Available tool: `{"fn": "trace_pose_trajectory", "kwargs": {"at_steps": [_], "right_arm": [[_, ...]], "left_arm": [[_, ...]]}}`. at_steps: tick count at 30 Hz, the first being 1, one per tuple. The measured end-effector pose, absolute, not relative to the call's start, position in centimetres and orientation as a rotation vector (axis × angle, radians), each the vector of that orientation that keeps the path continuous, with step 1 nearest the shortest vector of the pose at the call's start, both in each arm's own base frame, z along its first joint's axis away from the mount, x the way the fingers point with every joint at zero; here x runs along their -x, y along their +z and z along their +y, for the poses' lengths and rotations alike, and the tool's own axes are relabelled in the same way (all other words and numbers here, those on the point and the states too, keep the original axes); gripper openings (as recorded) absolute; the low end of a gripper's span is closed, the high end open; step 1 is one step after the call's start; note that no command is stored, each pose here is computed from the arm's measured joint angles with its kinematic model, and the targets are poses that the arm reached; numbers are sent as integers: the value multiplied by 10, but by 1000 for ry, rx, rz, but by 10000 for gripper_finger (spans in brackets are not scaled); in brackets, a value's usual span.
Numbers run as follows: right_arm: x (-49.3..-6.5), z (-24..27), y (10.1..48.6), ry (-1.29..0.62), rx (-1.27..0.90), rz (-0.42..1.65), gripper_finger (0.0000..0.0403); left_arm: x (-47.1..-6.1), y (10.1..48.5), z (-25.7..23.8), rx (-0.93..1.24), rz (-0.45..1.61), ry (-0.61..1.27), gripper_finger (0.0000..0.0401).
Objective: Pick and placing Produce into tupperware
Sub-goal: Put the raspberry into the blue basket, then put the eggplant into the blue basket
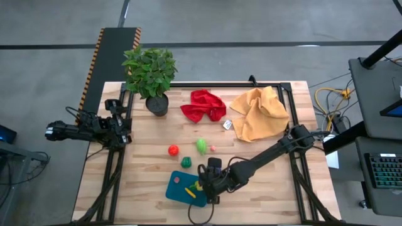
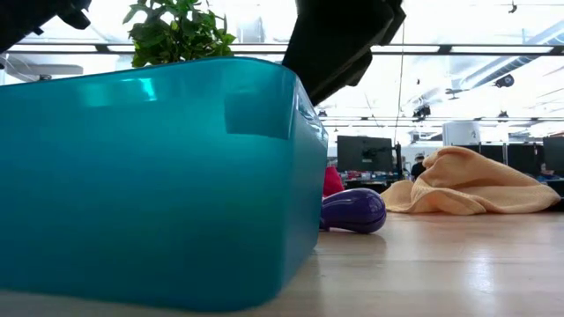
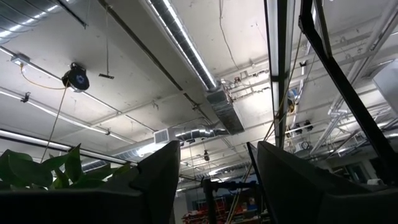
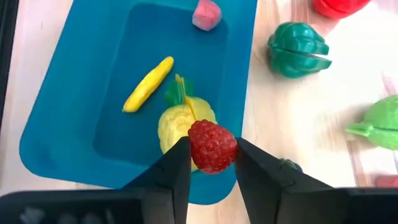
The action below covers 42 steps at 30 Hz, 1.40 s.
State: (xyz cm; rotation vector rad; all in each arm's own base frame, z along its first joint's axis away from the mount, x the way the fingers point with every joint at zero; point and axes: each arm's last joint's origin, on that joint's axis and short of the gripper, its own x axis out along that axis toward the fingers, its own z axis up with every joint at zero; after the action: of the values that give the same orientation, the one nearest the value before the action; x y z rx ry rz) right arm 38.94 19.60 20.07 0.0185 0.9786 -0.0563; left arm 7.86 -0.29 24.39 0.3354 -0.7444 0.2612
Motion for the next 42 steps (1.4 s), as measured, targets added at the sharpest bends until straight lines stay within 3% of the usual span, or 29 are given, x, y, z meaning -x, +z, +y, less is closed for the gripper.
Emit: {"fn": "trace_pose_trajectory", "kwargs": {"at_steps": [16,26,31,42], "right_arm": [[-390,194,202,-73,14,967,164],[-387,183,252,-385,178,779,166],[-371,178,265,-513,252,691,166],[-313,170,257,-518,101,673,166]], "left_arm": [[-79,244,-3,-336,-744,261,199],[-79,244,-3,-335,-744,261,199],[-79,244,-3,-335,-743,261,199],[-79,243,-3,-337,-741,262,199]]}}
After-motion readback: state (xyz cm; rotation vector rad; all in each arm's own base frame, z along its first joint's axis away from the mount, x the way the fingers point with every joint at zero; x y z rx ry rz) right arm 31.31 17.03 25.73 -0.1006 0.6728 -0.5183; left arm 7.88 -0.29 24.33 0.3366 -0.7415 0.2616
